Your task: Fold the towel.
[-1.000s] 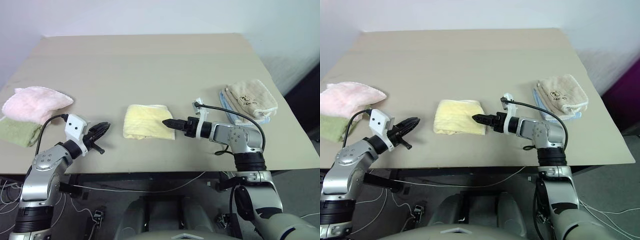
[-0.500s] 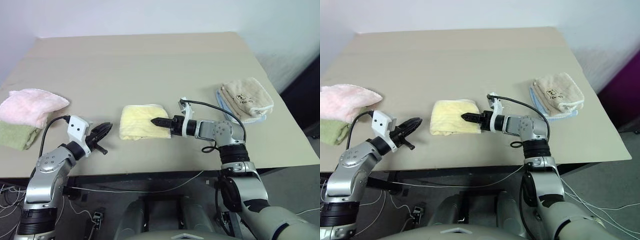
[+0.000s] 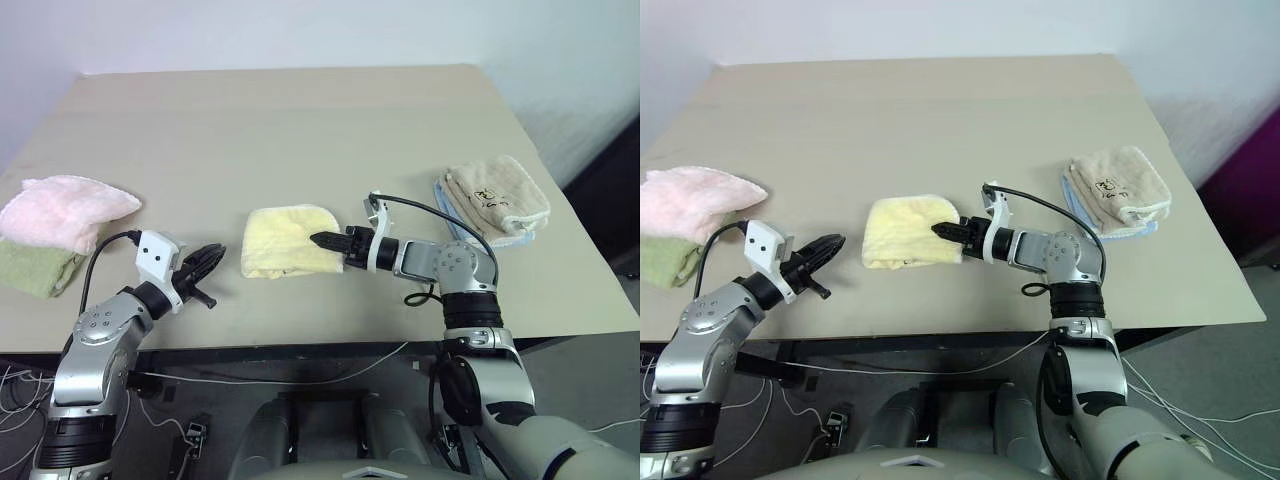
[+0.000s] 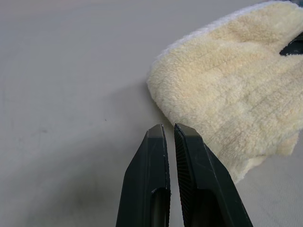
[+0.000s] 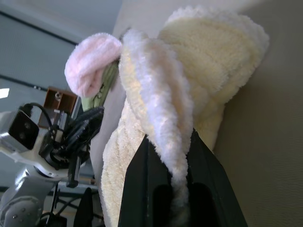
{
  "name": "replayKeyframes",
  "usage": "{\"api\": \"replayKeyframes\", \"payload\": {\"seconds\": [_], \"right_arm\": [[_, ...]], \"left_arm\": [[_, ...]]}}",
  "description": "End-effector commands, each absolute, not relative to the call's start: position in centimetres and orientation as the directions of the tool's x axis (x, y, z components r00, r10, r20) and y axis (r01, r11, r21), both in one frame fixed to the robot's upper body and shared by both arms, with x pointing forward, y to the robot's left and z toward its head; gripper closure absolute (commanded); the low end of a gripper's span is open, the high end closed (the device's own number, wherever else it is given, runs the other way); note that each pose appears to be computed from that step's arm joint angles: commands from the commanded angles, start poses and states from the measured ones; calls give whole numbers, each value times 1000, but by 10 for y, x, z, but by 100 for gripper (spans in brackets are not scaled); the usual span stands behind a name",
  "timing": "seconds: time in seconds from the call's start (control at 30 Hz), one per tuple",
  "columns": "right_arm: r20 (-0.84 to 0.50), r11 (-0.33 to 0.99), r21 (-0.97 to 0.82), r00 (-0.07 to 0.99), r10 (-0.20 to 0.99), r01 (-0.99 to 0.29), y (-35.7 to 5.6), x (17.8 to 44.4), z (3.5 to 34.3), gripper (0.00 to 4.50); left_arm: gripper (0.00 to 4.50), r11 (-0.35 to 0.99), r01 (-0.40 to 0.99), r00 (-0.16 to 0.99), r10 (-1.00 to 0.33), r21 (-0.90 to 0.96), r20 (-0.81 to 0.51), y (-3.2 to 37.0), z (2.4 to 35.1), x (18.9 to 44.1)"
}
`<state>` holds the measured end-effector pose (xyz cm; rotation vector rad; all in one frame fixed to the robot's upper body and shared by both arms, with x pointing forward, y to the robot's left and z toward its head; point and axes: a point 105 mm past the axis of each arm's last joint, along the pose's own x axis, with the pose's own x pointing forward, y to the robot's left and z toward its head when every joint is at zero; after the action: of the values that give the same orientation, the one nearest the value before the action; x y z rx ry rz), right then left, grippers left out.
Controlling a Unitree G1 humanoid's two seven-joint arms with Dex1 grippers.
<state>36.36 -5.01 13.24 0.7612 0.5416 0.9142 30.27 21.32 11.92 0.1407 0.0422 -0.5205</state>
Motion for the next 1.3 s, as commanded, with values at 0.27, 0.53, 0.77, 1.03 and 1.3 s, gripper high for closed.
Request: {"api": "replayKeyframes", "payload": {"seconds": [0.27,0.53,0.77,1.03,1.3], "right_arm": [[171,621,654,885,434,-431,-197,384,254,448],[101,635,768,995,8,-83,-298,364,257,448],[-18,545,833,989,-149,97,-317,340,223,448],[-81,471,866,976,-202,169,-312,334,200,448],[-115,430,880,968,-221,202,-311,336,190,448]], "left_arm": [[414,821,562,827,-562,106,-27,187,124,312],[414,753,654,756,-654,76,-21,156,119,325],[414,716,694,719,-695,67,-17,141,117,330],[414,700,711,702,-712,64,-19,135,116,330],[414,706,706,707,-707,58,-20,135,114,326]]}}
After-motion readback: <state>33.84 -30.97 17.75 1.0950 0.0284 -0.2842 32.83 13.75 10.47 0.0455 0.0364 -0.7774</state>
